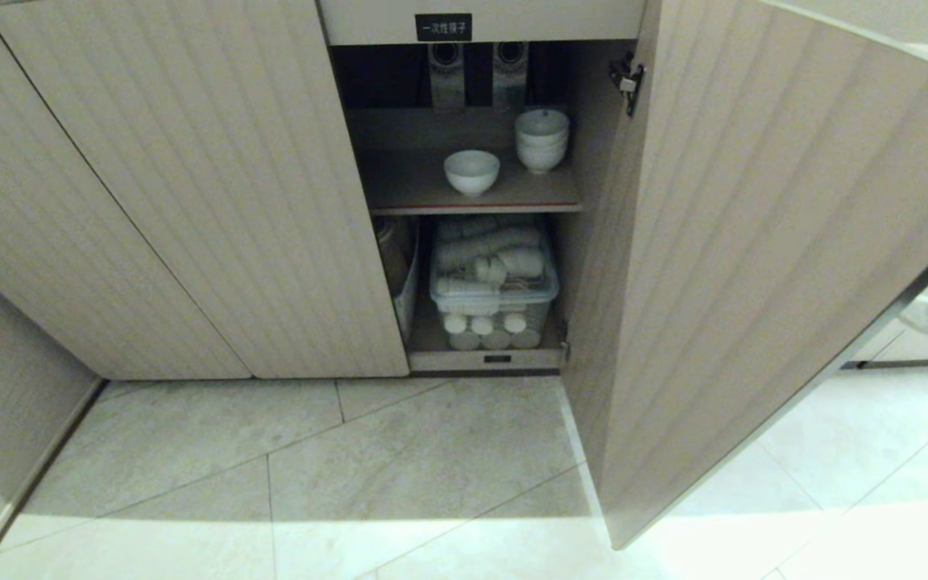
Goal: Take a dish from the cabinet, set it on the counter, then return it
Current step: Close the cabinet door
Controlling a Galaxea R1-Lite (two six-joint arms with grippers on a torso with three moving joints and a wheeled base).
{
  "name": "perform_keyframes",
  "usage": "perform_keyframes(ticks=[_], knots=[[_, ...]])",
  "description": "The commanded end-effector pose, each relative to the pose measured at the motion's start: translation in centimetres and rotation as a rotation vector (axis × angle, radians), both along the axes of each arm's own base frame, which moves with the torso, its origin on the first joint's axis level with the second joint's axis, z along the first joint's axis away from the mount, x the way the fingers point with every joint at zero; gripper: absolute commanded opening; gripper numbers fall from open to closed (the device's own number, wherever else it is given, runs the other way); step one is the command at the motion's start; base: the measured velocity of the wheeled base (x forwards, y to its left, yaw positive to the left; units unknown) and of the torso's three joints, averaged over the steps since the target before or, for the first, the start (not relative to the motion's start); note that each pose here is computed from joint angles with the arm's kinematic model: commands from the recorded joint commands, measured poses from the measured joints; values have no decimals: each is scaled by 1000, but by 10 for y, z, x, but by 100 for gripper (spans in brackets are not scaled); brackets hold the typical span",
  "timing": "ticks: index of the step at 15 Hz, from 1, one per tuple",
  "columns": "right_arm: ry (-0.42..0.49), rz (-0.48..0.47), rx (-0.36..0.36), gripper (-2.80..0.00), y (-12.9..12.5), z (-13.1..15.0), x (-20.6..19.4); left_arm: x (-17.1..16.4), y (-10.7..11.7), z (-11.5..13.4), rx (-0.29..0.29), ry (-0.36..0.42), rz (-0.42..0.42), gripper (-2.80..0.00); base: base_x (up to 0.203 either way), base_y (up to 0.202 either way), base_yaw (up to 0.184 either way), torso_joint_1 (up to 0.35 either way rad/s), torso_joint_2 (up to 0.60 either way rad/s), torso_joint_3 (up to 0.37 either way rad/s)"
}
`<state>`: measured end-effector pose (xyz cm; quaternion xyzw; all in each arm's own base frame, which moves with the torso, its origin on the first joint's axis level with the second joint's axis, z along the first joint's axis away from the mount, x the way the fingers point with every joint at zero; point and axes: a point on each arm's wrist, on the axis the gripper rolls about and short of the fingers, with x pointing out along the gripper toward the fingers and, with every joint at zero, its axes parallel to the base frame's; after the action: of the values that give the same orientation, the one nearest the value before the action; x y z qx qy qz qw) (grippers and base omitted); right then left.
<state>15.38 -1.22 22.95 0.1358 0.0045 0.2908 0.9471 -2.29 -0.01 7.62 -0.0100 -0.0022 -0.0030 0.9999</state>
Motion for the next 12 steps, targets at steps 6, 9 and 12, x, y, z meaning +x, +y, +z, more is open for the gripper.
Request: perform_keyframes(ticks=[6,9,12], knots=[[2,211,-7,-280,-5,5,25,0,0,0,0,0,0,-280,0,0,0,0,0,0],[2,283,-6,-280,-5,9,33,0,0,0,0,0,-2,-280,0,0,0,0,0,0],[2,337,5,-280,0,11,40,0,0,0,-1,0,-1,-280,0,0,0,0,0,0]])
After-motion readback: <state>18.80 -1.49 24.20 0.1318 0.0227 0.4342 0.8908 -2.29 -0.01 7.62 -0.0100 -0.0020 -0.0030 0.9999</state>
